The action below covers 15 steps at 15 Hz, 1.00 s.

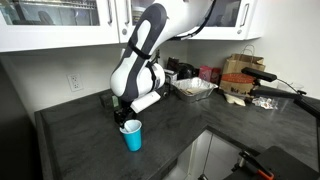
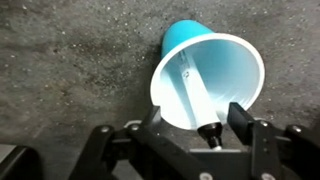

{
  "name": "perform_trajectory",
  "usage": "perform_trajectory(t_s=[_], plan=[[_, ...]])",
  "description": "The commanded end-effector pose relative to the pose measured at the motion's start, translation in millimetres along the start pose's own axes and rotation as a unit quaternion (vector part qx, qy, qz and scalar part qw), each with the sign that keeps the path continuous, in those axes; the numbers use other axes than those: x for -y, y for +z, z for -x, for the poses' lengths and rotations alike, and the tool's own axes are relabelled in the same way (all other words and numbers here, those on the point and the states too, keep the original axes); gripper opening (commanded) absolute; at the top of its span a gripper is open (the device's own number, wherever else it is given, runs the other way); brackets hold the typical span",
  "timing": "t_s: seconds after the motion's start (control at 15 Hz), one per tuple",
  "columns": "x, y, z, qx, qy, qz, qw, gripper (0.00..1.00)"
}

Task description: Remove the pen from the blue cup

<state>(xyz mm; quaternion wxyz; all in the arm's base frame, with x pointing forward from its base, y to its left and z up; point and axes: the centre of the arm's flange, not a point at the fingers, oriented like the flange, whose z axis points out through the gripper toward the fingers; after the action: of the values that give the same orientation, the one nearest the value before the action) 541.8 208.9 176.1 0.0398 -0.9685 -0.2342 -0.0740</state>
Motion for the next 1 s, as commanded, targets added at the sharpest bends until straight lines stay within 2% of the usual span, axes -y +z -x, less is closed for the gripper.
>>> perform_trajectory(t_s=[0.0, 0.07, 0.33, 0.4, 0.47, 0.53, 0.67, 0.73, 0.8, 0.87, 0.93], plan=[[8.8, -23.6, 3.9, 0.001, 0.002, 0.006, 1.0, 0.81], [9.8, -29.5, 5.4, -0.001, 0.002, 0.007, 1.0, 0.86], [12.1, -49.1, 14.8, -0.001, -0.002, 0.007, 1.0, 0.85], [13.3, -53.0, 18.2, -0.002, -0.005, 0.005, 1.0, 0.77], [14.5, -53.9, 22.0, -0.003, -0.013, 0.003, 0.9999, 0.6], [16.2, -55.0, 25.6, -0.006, -0.021, 0.004, 0.9998, 0.59], [19.7, -52.5, 34.5, 0.0, -0.056, -0.009, 0.9984, 0.44], [21.4, -51.7, 37.7, 0.003, -0.083, -0.02, 0.9963, 0.41], [23.9, -50.2, 39.8, 0.007, -0.112, -0.028, 0.9933, 0.28], [26.0, -48.4, 41.4, 0.004, -0.134, -0.026, 0.9906, 0.25], [25.9, -46.5, 41.9, 0.005, -0.15, -0.026, 0.9883, 0.37]])
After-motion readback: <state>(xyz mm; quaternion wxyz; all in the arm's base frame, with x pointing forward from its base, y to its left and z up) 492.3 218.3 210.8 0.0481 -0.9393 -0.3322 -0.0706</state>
